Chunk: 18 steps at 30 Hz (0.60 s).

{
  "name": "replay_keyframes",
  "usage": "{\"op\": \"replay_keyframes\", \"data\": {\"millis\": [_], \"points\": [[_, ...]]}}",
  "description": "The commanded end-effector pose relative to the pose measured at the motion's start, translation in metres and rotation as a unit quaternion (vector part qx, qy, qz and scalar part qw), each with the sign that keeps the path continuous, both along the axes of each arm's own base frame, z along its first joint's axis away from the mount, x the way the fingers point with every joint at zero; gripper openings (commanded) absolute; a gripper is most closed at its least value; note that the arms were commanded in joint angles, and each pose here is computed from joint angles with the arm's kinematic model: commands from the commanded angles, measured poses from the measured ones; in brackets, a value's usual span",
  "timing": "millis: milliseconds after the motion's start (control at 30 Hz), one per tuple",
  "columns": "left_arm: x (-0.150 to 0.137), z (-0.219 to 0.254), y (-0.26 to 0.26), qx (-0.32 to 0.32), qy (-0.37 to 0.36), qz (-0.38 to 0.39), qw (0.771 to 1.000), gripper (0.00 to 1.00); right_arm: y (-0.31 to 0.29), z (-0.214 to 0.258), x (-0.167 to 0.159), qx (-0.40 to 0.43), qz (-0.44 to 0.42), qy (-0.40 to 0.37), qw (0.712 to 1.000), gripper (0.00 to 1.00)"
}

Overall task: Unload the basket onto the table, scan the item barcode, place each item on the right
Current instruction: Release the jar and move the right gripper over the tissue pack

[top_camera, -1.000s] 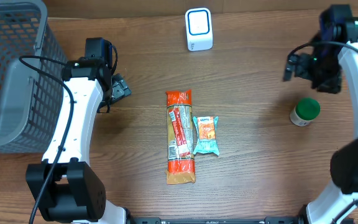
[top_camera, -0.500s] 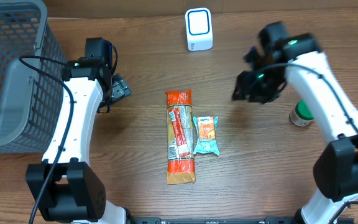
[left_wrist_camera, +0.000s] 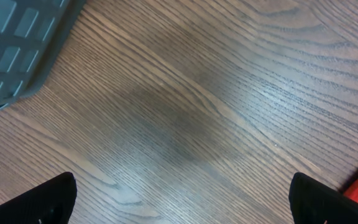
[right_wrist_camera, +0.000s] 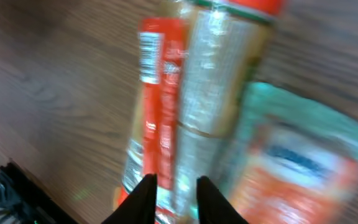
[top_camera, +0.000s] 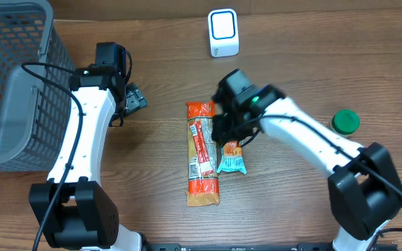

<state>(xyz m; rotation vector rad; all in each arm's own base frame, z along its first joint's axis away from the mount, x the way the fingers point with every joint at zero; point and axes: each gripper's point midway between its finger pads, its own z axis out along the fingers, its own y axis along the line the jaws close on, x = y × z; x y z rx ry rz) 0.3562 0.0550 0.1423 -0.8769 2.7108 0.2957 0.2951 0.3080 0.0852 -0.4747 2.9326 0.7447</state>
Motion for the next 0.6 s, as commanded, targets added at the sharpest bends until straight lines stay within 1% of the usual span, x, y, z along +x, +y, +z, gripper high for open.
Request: {"op": "replay_keyframes", "data": {"millis": [0, 67, 167, 267, 567], "points": [[0.003, 0.012, 0.001, 0.008, -0.016, -0.006, 1.000, 1.00, 0.017, -0.012, -0.013, -0.007, 0.005, -0.014, 1.000, 0.22], [0.003, 0.012, 0.001, 0.008, -0.016, -0.006, 1.000, 1.00, 0.022, -0.017, -0.014, -0.023, 0.011, -0.040, 0.999, 0.20], [0.003, 0.012, 0.001, 0.008, -0.016, -0.006, 1.000, 1.00, 0.023, -0.022, -0.017, -0.053, 0.005, -0.060, 0.997, 0.18], [0.003, 0.012, 0.001, 0.008, -0.015, -0.006, 1.000, 1.00, 0.018, -0.025, -0.018, -0.080, -0.016, -0.066, 0.995, 0.18], [0.003, 0.012, 0.000, 0.008, -0.016, -0.007, 1.000, 1.00, 0.006, -0.032, -0.021, -0.109, -0.022, -0.065, 0.992, 0.18]]}}
